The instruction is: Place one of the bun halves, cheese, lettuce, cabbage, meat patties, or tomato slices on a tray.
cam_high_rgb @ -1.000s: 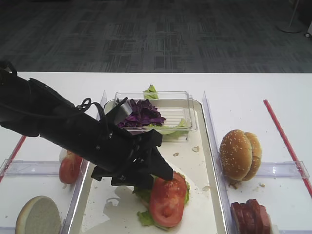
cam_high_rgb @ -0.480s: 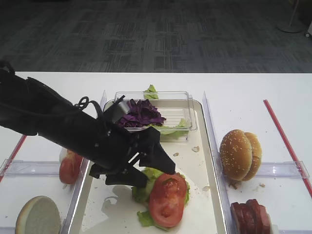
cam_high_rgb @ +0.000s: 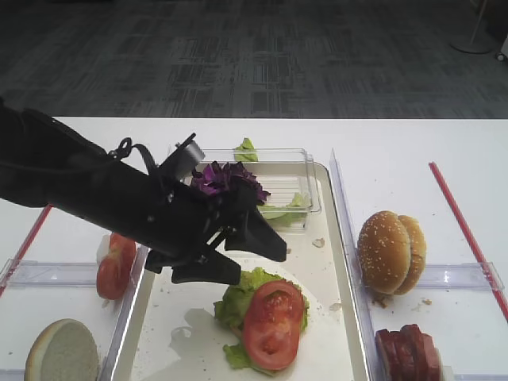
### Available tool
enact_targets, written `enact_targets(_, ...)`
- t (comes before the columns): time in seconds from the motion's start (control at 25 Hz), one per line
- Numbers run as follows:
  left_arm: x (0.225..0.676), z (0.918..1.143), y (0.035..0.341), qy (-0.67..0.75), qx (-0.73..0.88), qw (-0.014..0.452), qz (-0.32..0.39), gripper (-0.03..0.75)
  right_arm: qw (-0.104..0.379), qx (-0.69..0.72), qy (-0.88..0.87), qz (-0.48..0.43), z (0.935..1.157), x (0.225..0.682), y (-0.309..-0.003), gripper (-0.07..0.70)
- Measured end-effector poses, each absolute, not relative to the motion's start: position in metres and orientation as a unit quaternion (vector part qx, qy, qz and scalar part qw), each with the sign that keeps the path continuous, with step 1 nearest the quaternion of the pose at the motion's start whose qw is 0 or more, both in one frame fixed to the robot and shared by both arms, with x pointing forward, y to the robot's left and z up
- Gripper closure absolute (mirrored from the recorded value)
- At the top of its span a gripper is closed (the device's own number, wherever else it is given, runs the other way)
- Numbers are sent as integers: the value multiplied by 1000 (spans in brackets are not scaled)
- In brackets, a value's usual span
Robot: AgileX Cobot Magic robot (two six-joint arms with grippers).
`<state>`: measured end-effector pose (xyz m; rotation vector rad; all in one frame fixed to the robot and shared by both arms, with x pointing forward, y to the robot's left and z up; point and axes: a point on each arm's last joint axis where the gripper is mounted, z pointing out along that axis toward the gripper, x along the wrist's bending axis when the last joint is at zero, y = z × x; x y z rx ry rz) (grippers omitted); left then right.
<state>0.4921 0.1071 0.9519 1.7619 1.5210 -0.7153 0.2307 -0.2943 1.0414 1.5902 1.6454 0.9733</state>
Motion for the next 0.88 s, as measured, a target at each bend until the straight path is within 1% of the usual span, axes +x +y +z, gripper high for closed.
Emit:
enact_targets(0.52,486,985,109,576,668,387,-269,205,322,606,627,371,1041,231,-294,330)
enact_targets(0.88,490,1006,105,566,659,407,-282,204,322,606,627,371,1041,231,-294,330)
